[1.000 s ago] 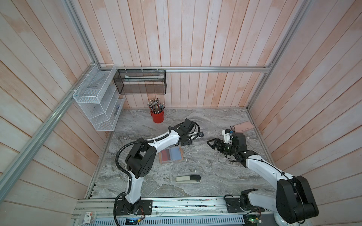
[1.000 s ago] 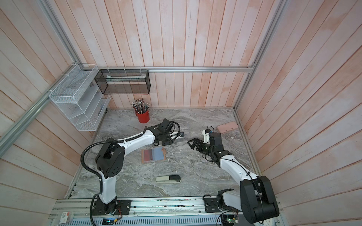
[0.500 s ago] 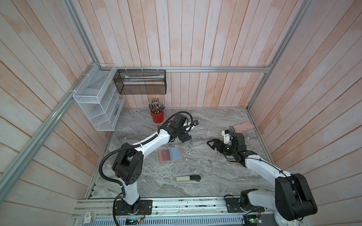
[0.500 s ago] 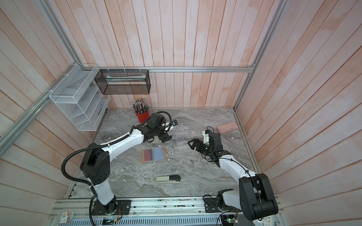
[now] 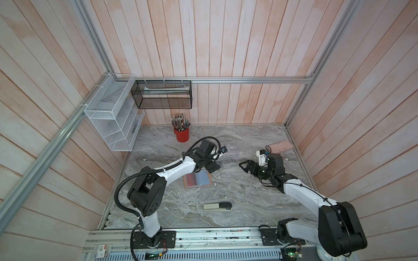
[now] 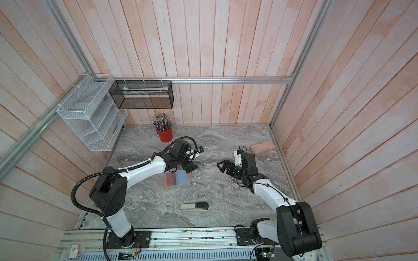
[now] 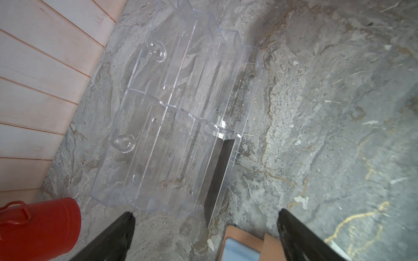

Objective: Take the credit cards out of the card holder
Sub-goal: Place the credit card in the storage box, then touch the credit card in the storage box.

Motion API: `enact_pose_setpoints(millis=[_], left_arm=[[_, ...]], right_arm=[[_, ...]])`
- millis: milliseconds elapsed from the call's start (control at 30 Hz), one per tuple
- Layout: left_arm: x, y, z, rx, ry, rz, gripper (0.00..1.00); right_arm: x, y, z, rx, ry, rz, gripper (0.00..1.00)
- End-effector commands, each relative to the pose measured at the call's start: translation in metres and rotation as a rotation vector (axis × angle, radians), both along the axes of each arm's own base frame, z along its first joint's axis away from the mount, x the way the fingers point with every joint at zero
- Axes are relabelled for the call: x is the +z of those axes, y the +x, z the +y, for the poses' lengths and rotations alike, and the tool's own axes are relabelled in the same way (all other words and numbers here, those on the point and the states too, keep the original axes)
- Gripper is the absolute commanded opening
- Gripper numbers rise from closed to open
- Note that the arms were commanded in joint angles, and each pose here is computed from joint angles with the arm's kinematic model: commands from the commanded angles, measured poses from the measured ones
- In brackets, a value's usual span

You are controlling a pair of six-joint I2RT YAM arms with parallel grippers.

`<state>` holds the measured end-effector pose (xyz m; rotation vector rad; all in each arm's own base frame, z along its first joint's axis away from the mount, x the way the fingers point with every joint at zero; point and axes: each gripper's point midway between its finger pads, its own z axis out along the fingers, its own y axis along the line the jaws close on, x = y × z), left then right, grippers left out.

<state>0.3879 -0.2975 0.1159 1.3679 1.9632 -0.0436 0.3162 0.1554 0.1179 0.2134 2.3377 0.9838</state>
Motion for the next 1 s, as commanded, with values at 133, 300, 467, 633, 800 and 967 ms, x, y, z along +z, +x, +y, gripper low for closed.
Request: enact_pose_setpoints(millis=[133,300,467,633,800,967], left_arm=[[-0.017,0.020,-0.003,0.041,0.076,-0.087,1.00],[-0.017,0.029,-0.003,0.058,0.086,-0.120,1.00],[-0.022,0.040,-0.002,0.075,0.119,-0.145,1.00],[-0.023,0.048,-0.003,0.076,0.131,-0.156,1.00],[-0.022,0.055,0.001,0.084,0.138,-0.166,1.00],[-0.014,0.062,0.003,0.087,0.131,-0.184,1.00]], right_arm=[[0.007,0.001,-0.002,-0.004,-0.014,-0.029,0.98],[0.007,0.001,-0.002,-0.004,-0.014,-0.029,0.98],[0.008,0.001,-0.002,-0.002,-0.011,-0.031,0.98],[0.008,0.000,-0.002,-0.005,-0.010,-0.032,0.98],[0.009,0.000,-0.002,-0.006,-0.009,-0.033,0.98],[0.007,0.000,-0.001,-0.004,-0.005,-0.030,0.98]])
